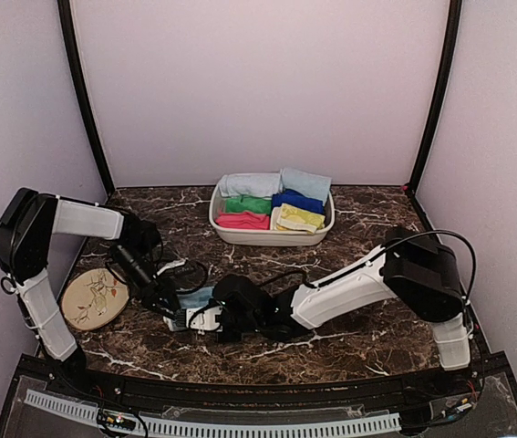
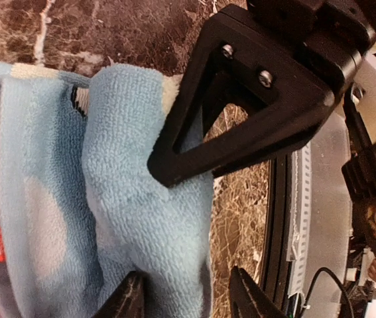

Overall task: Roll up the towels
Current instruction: Roll the towel at the center of the board.

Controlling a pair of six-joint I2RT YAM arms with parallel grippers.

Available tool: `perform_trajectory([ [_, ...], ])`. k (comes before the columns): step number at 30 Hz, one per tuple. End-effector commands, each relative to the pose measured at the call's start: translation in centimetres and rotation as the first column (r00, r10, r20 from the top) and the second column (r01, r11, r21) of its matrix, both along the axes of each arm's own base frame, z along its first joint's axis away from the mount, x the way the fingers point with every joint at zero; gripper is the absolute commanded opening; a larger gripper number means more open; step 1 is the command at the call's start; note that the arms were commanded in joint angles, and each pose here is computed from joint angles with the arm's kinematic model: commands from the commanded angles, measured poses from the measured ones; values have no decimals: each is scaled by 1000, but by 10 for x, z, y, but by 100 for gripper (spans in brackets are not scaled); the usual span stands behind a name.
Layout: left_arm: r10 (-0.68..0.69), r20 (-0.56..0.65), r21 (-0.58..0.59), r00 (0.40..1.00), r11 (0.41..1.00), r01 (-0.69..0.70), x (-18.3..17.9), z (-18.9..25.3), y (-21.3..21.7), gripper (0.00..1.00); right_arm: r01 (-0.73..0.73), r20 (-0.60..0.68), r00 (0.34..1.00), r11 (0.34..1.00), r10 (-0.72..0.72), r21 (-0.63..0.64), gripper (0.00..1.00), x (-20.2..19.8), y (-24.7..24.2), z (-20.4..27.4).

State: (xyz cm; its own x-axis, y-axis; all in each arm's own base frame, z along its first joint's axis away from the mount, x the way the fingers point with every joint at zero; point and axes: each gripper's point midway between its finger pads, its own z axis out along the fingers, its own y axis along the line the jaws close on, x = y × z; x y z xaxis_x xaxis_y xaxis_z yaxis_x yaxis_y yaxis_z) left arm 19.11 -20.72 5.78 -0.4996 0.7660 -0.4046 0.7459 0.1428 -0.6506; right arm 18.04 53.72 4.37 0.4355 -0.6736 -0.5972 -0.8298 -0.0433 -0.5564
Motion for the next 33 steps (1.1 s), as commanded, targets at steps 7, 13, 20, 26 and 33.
perform_trajectory([
  [7, 57, 503, -41, 862, 998, -42, 25, 34, 38, 47, -20, -533, 843, 989, -64, -150, 3, -26, -21, -43],
  [13, 30, 609, -57, 792, 998, 6, 10, 45, 43, 47, 6, -771, 606, 971, -194, -240, 0, -28, -23, -54],
  [20, -53, 597, -34, 800, 995, 91, -9, 37, 29, 48, 58, -918, 231, 946, -322, -318, 0, -17, -22, -66],
  [26, -161, 690, 67, 705, 985, 158, -1, 20, 13, 49, 63, -941, 75, 943, -331, -327, 0, -19, -18, -60],
  [33, -194, 735, 157, 649, 981, 116, 31, 5, 1, 48, 80, -954, 14, 952, -299, -297, 0, -18, -11, -43],
])
